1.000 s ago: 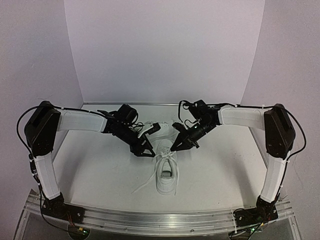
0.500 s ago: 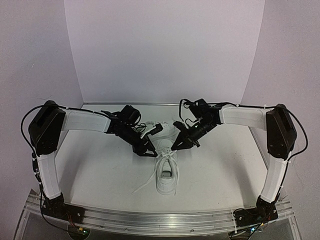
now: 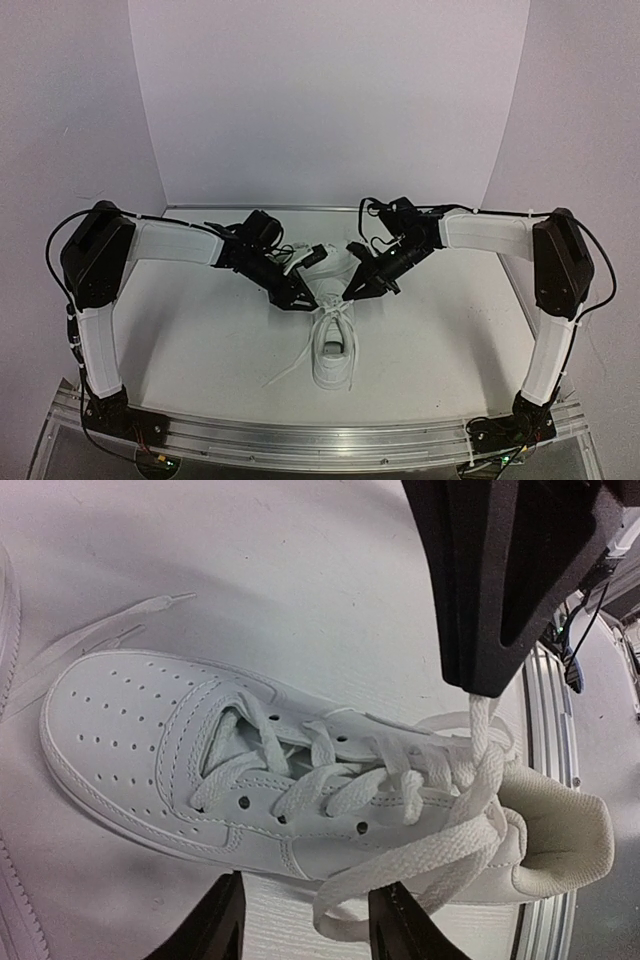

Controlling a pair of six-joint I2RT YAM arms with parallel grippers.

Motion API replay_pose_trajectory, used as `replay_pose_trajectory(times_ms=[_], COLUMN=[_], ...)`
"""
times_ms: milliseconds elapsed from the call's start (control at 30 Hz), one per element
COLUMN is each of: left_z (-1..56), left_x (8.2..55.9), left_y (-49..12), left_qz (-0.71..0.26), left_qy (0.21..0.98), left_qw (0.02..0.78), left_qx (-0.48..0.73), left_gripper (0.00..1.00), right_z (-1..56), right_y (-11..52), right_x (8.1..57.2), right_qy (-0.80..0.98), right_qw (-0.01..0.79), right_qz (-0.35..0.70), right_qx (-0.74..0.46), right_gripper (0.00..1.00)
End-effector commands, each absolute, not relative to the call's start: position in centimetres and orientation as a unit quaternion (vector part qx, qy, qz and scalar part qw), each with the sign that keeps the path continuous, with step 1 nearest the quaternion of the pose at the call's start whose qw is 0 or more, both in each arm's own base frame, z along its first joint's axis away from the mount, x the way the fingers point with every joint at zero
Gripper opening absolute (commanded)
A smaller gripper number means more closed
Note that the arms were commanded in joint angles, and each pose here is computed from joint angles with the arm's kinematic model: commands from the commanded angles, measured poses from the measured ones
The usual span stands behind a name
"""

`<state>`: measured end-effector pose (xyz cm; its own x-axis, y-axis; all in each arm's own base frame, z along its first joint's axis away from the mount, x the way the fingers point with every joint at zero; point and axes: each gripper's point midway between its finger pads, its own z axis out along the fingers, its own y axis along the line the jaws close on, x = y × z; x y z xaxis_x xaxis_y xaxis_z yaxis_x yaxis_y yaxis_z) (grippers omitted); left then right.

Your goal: Tie the shoes

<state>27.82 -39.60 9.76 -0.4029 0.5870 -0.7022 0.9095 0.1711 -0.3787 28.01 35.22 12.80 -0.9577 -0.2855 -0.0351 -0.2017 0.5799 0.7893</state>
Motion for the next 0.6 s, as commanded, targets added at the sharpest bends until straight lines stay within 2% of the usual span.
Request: replay_pose_trajectory(times_ms=[0, 100, 133, 567], left_z=[11.3, 11.3, 11.5, 13.5], left_x=[28.2, 28.1, 28.3, 32.1], left_y=[-40.7, -40.2, -39.9, -36.2], left_qz=[-0.415, -0.408, -0.402, -0.278], left_qy=[0.722, 0.728, 0.732, 0.814], left_qw=[0.215, 0.214, 0.217, 0.238], left_qx=[0.51, 0.507, 0.505, 0.45], left_gripper=[0.29, 0.05, 0.01, 0.0], right_z=[14.6, 14.5, 14.4, 13.8], right_y=[35.2, 35.0, 35.0, 33.3], right_x=[28.0, 27.9, 27.9, 27.7], right_qy=[-0.885, -0.887, -0.887, -0.907], right_qw=[0.027, 0.027, 0.027, 0.011], right_qz=[-0.441, -0.437, -0.436, -0.399], right_qx=[0.149, 0.148, 0.148, 0.135], right_gripper=[0.0, 0.0, 0.0, 0.0])
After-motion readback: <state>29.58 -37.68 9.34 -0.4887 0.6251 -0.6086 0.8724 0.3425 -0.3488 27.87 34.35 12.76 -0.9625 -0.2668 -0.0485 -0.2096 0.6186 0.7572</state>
